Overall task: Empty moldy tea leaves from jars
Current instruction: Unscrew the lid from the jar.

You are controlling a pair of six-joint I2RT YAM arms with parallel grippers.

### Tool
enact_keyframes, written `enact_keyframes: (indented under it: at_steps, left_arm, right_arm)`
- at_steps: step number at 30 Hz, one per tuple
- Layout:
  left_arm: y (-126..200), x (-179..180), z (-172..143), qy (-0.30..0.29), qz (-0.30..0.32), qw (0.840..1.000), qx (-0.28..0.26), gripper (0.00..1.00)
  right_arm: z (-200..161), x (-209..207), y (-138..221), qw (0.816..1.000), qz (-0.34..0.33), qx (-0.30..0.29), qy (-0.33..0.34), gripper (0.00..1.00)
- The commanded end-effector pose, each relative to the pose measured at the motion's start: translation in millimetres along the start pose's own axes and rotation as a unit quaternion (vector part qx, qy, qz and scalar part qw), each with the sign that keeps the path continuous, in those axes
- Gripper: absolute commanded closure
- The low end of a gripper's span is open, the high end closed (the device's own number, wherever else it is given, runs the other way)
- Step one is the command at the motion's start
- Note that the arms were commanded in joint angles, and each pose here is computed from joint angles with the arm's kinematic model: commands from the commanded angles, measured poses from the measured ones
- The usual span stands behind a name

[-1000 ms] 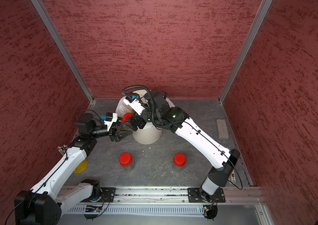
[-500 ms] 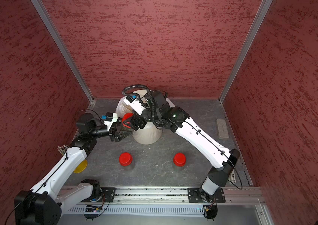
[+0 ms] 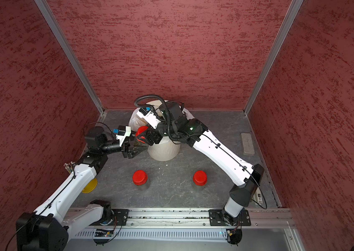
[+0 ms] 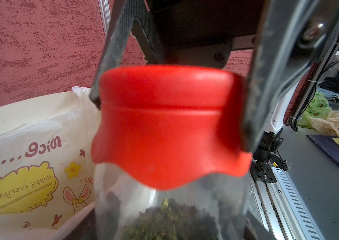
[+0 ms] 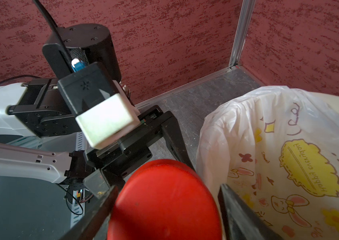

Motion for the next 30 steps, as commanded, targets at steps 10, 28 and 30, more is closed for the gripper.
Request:
enact_keyframes:
  at_steps: [10,28,30]
  left_arm:
    - [3,-5,12,-0.027,-0.006,1.0,-0.008,0.36]
    - [4,-11,14,-0.02,-0.037,0.999,-0.005,0.36]
    - [4,-11,14,-0.02,-0.038,0.999,-0.004,0.36]
  right_arm:
    - [-6,-3,-1,1.0,0.011,0.008,0.001,0.47]
    - [-1,6,7,0.984,0.095,0.017,0.15,0.61]
    - [0,5,9,0.981,0.101,0.017,0.164,0.6]
Point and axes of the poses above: each gripper's point midway between its finger pads, its own y axis back along the fingers, its own x axis along the line the jaws close on, z = x × y, the point moved 6 cm from there along y, back along the fingers, and after that the axes turned 9 degrees about y, right-handed, at the moved point
